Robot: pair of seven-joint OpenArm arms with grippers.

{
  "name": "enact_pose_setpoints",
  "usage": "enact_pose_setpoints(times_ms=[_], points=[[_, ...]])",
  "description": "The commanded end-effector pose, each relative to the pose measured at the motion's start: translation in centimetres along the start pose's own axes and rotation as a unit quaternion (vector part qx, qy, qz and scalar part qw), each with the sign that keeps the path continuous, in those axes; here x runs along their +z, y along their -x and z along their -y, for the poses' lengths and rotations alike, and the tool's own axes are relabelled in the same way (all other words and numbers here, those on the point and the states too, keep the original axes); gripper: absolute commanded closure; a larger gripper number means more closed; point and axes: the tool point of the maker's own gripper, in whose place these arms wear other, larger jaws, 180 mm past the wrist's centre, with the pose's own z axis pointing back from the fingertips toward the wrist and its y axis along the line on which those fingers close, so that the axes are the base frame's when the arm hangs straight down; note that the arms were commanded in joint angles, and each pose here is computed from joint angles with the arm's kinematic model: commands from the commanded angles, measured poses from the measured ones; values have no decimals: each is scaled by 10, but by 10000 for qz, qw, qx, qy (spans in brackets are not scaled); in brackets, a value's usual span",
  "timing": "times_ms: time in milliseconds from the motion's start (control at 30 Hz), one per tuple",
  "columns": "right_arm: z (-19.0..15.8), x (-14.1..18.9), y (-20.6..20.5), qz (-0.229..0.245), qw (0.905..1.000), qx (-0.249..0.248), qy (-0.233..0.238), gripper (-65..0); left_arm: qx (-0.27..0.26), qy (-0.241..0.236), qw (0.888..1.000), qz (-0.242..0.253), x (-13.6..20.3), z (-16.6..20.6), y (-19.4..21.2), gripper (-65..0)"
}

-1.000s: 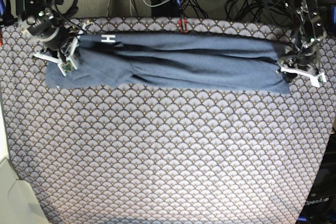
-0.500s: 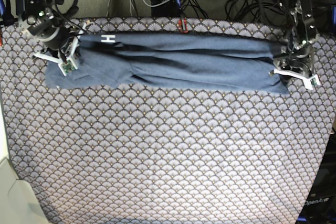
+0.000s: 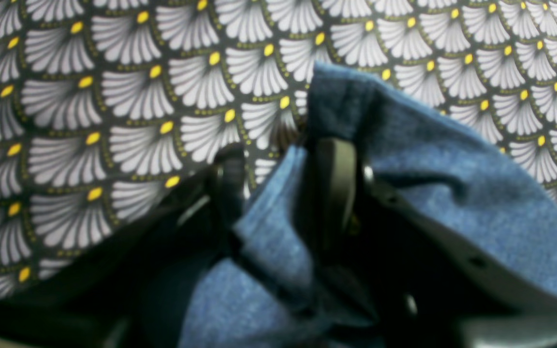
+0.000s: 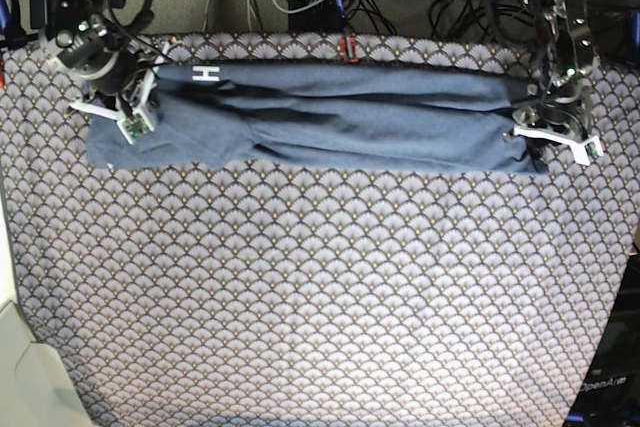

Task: Fold the T-shirt properly
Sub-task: 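Hold the strip end with the right gripper while the left gripper releases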

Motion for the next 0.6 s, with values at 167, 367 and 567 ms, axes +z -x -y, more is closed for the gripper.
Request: enact_pose_setpoints(times_ms=[167,367,567], points=[[8,3,-14,201,9997,47,106,0,-15,137,9939,-1091,6,7,55,-126],[9,2,-14,207,9997,48,110,0,-29,134,9941,-1079,6,6,53,-22],[9,2,-14,207,9997,48,110,0,-130,295,9964,-789,16,19,35,-3]])
